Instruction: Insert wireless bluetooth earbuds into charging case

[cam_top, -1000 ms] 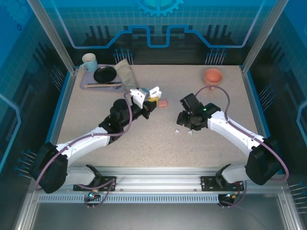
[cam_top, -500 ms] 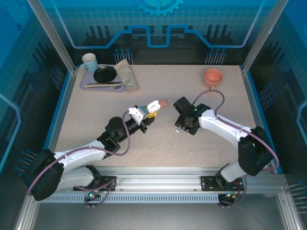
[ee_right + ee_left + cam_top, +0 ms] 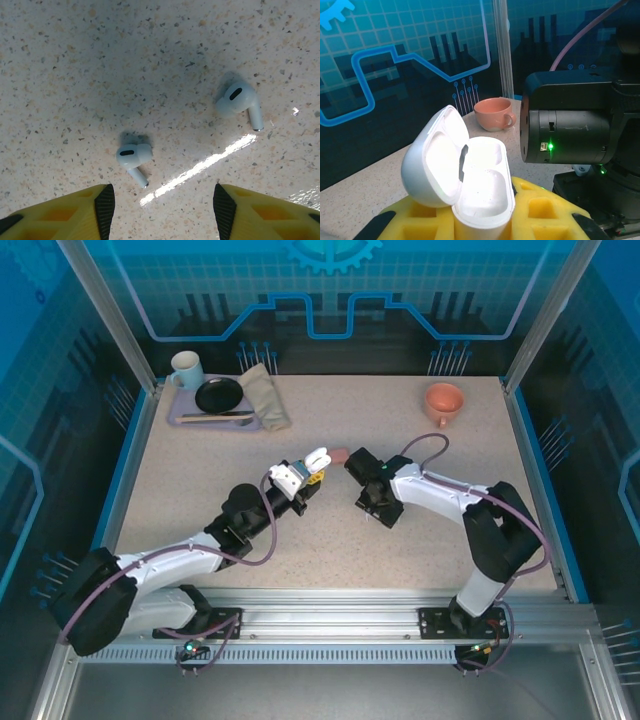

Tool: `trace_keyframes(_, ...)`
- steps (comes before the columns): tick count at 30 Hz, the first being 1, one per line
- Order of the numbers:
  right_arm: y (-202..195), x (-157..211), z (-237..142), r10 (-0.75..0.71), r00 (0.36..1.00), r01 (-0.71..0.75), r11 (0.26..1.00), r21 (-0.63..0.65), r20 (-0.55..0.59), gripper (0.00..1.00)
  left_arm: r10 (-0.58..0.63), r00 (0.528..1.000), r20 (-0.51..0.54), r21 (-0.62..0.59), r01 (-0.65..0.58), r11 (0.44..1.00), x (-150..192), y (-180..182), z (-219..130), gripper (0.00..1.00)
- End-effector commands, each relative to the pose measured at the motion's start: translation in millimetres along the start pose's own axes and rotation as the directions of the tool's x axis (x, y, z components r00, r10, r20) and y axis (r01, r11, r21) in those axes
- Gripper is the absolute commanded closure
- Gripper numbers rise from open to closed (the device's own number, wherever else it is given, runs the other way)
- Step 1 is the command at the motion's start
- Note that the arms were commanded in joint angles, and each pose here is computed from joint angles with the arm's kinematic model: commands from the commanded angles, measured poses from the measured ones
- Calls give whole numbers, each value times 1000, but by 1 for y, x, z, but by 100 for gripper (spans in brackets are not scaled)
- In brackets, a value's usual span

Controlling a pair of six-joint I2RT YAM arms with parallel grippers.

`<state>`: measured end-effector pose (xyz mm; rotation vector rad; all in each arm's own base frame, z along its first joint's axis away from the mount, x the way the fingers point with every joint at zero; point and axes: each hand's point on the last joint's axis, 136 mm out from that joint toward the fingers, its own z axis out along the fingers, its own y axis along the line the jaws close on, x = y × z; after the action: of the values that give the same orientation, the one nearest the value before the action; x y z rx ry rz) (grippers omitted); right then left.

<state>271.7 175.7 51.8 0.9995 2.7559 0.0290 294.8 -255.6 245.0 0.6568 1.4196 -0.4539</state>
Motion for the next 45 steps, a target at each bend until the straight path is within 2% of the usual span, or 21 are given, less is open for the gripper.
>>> trace_keyframes(1,2,-2,1,31,999,-32,999,28,30,42,-13,998,67,-29,14,999,-23,7,5,100)
trace_keyframes(8,20,-10,6,-82,995,82,997,7,54,43,-14,997,70,-35,17,999,-25,8,5,100)
trace_keyframes(20,27,-3,30,-180,984,180,984,13,7,44,-12,997,74,-34,15,999,-28,9,5,100)
trace_keyframes(41,18,5,48,-188,982,189,982,22,-33,49,-18,998,67,-33,20,999,-29,10,9,100)
trace_keyframes(45,14,6,52,-187,981,189,981,33,-40,53,-21,998,64,-33,23,999,-29,11,10,100)
